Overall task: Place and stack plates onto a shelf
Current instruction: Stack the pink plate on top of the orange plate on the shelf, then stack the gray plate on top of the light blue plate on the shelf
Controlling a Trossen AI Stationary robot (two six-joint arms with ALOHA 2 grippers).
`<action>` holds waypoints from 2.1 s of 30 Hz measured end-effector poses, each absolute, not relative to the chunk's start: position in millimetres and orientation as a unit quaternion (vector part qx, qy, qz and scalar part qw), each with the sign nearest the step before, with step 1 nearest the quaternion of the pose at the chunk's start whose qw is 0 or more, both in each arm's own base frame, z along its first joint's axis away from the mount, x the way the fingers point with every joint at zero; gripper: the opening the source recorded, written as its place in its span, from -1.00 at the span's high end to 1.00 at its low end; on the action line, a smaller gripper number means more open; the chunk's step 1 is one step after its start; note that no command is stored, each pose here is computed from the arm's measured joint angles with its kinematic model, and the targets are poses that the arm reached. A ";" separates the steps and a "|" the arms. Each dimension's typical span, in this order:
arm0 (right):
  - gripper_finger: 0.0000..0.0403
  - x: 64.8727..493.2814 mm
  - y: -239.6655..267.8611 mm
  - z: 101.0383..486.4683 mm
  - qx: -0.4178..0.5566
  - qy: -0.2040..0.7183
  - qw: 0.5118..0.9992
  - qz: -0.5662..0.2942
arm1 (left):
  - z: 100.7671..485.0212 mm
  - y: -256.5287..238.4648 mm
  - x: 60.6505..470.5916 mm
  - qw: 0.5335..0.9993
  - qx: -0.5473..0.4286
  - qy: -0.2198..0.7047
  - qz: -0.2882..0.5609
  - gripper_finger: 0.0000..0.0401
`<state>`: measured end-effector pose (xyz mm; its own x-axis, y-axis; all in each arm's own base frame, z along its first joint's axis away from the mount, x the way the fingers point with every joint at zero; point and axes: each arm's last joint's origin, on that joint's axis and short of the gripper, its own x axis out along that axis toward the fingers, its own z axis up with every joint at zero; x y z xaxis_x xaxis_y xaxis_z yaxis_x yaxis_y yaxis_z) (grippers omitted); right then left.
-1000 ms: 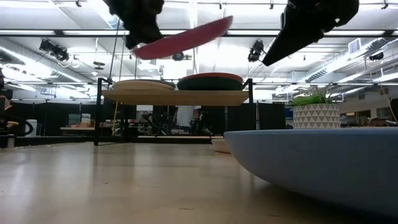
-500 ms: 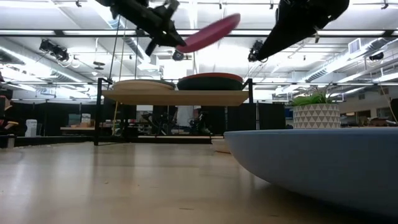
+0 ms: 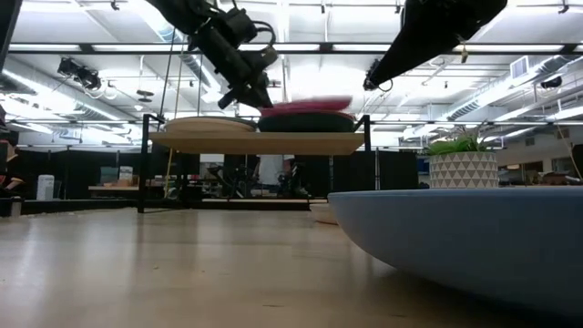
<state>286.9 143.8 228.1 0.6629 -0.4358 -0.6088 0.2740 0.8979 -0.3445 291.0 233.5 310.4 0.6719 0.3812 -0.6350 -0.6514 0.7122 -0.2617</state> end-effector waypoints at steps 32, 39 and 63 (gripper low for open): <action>0.56 248.7 112.5 269.4 -0.050 0.360 0.896 -0.257 | 223.9 4.9 343.1 0.885 0.317 0.303 -0.156 0.17; 0.56 253.6 109.5 266.8 -0.051 0.360 0.893 -0.264 | 190.4 -6.4 373.5 0.872 0.308 0.335 -0.180 0.17; 0.56 255.0 111.8 266.7 -0.070 0.352 0.895 -0.264 | 127.1 3.2 405.2 0.823 0.337 0.418 -0.186 0.59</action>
